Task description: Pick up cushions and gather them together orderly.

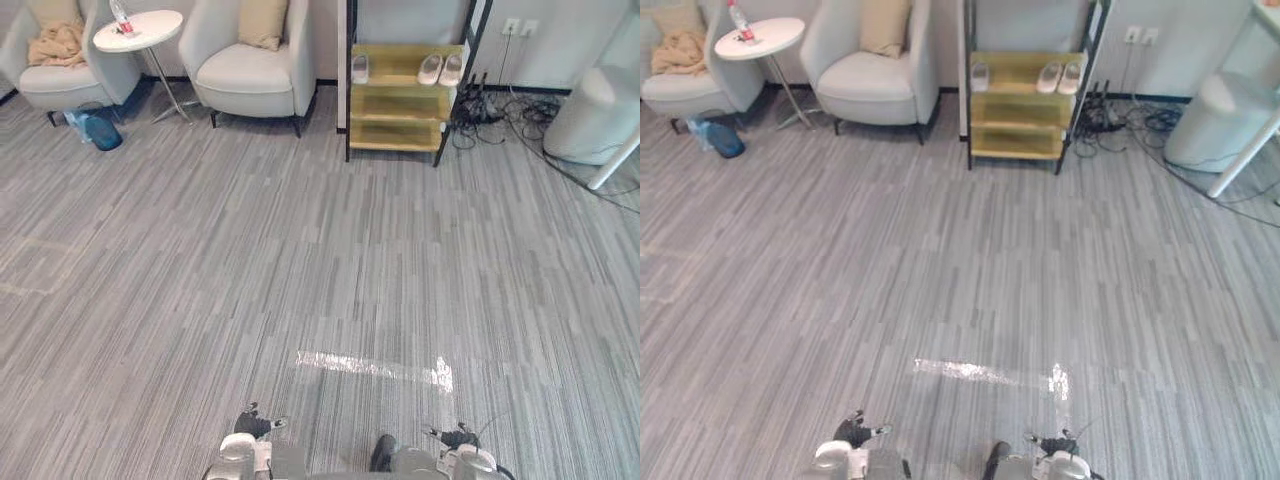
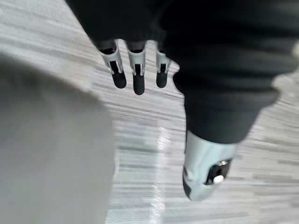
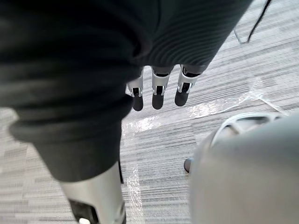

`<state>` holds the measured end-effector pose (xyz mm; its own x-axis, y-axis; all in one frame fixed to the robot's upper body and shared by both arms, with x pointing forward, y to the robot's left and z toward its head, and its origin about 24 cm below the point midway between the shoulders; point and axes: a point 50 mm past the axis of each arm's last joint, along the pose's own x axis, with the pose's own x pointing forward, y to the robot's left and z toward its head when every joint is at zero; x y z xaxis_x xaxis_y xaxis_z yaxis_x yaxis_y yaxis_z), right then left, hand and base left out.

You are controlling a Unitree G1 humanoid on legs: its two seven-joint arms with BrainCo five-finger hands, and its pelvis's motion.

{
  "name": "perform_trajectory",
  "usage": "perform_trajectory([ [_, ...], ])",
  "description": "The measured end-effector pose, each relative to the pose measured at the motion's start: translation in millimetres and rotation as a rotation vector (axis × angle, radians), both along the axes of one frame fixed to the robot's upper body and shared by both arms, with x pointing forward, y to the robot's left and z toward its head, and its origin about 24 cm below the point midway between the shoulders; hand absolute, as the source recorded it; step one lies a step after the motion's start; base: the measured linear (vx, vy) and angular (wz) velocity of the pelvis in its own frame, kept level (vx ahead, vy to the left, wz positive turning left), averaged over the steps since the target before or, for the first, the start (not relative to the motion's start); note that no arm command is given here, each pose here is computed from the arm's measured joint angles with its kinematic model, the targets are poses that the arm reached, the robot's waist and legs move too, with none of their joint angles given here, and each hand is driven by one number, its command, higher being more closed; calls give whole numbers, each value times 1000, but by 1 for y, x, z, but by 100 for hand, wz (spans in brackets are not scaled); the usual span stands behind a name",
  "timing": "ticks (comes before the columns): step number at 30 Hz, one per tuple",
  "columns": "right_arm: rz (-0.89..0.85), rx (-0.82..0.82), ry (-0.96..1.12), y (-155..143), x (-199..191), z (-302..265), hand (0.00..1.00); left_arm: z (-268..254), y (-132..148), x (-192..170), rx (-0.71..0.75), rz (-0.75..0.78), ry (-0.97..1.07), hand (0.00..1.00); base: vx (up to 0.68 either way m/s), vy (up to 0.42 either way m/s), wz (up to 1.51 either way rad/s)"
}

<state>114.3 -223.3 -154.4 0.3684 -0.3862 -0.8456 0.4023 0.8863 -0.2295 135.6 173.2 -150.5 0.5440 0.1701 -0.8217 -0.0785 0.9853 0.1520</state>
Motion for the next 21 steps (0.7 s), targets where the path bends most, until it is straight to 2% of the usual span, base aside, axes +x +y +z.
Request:
perform_trajectory([
  [5, -13, -3, 23, -1, -7, -2, 0, 2, -1, 4, -7, 5, -18, 0, 232, 60, -17],
  [8, -15, 30, 28, 11, -9, -5, 0, 3, 12, 4, 28, 1, -14, 0, 229, 88, 6],
  [12, -28, 38, 40, 13, -15, -7, 0, 1, 16, -2, 40, 3, 6, 0, 169, 40, 11],
  [21, -31, 43, 41, 15, -16, -7, 0, -1, 17, -6, 39, 6, 21, 0, 28, -49, -1],
])
